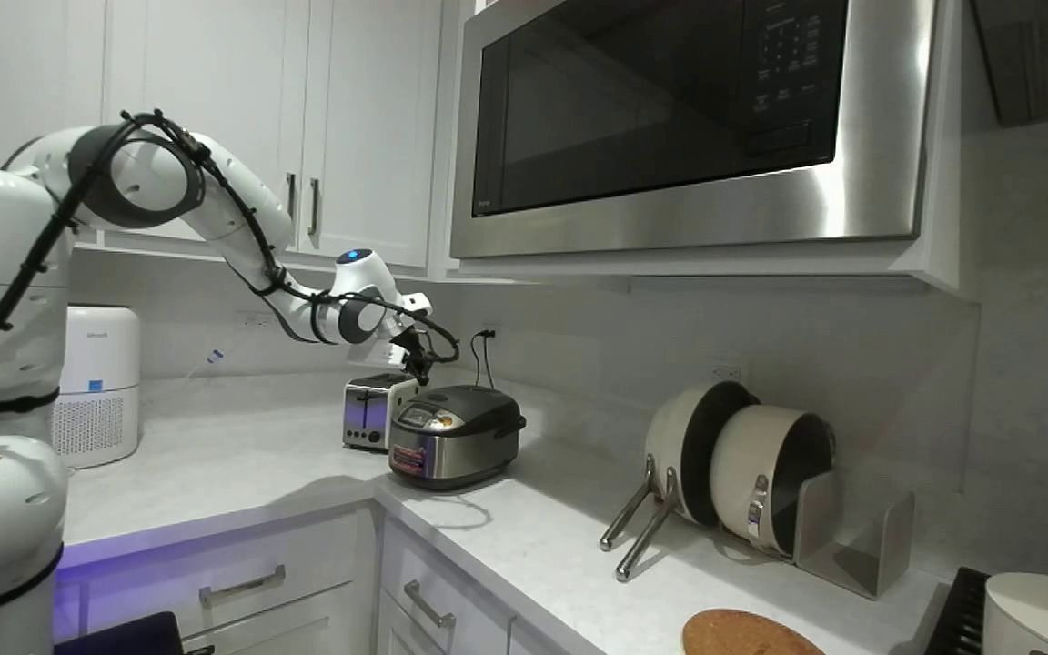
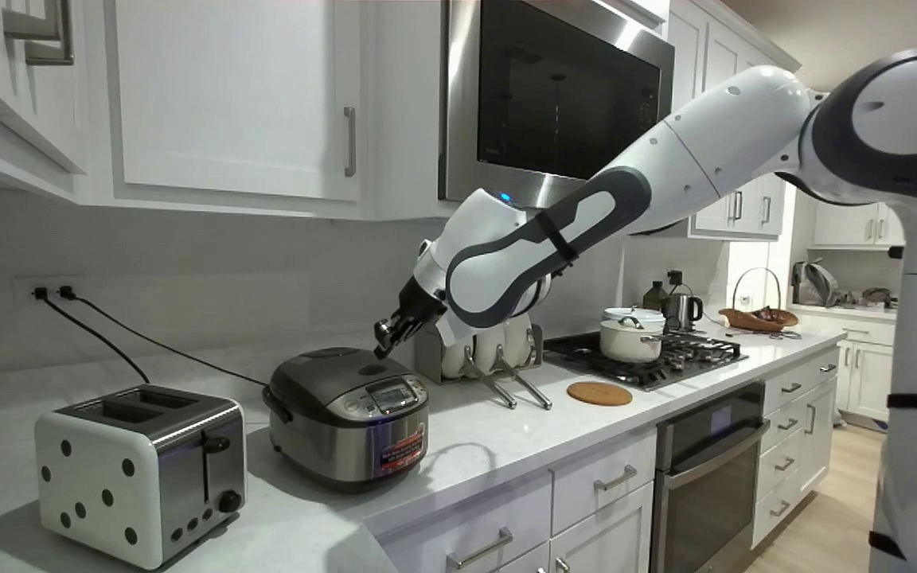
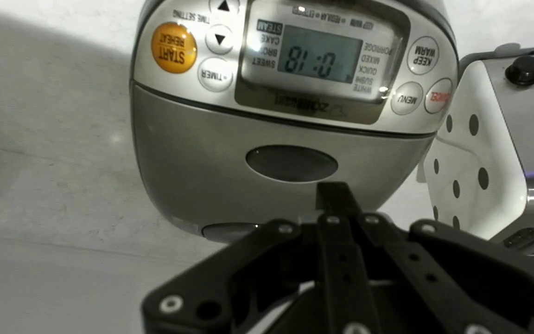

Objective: Close the microwave door and open the rice cooker

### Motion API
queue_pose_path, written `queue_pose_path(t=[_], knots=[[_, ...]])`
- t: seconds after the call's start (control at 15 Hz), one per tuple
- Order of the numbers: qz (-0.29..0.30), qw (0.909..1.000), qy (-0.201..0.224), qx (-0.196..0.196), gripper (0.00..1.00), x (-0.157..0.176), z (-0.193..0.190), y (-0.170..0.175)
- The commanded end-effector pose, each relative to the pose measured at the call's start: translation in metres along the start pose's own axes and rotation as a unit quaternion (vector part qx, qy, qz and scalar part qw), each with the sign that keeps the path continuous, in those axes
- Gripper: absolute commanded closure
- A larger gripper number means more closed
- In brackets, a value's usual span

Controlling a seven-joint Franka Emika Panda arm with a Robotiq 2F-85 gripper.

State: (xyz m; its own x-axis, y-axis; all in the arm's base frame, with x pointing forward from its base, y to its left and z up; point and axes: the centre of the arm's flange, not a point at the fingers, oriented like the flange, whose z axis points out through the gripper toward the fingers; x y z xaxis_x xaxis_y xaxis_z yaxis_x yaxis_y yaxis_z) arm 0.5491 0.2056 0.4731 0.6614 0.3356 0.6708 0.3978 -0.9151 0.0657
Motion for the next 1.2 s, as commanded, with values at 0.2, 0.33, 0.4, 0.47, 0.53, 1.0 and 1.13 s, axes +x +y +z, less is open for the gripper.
queue_pose_path(t=[0.2,0.33,0.4,0.47,0.53,1.0,1.13], knots=[[-0.017,0.9998,-0.004,0.002,1.00,0.015,0.042,0.011],[-0.019,0.9998,-0.006,0.002,1.00,0.016,0.050,0.013],[-0.019,0.9998,-0.007,0.002,1.00,0.016,0.053,0.014],[-0.018,0.9998,-0.007,0.003,1.00,0.017,0.055,0.015],[-0.018,0.9998,-0.007,0.003,1.00,0.018,0.056,0.015],[-0.008,0.9995,-0.030,-0.001,1.00,0.023,0.057,0.018],[-0.008,0.9992,-0.039,0.000,1.00,0.025,0.057,0.020]])
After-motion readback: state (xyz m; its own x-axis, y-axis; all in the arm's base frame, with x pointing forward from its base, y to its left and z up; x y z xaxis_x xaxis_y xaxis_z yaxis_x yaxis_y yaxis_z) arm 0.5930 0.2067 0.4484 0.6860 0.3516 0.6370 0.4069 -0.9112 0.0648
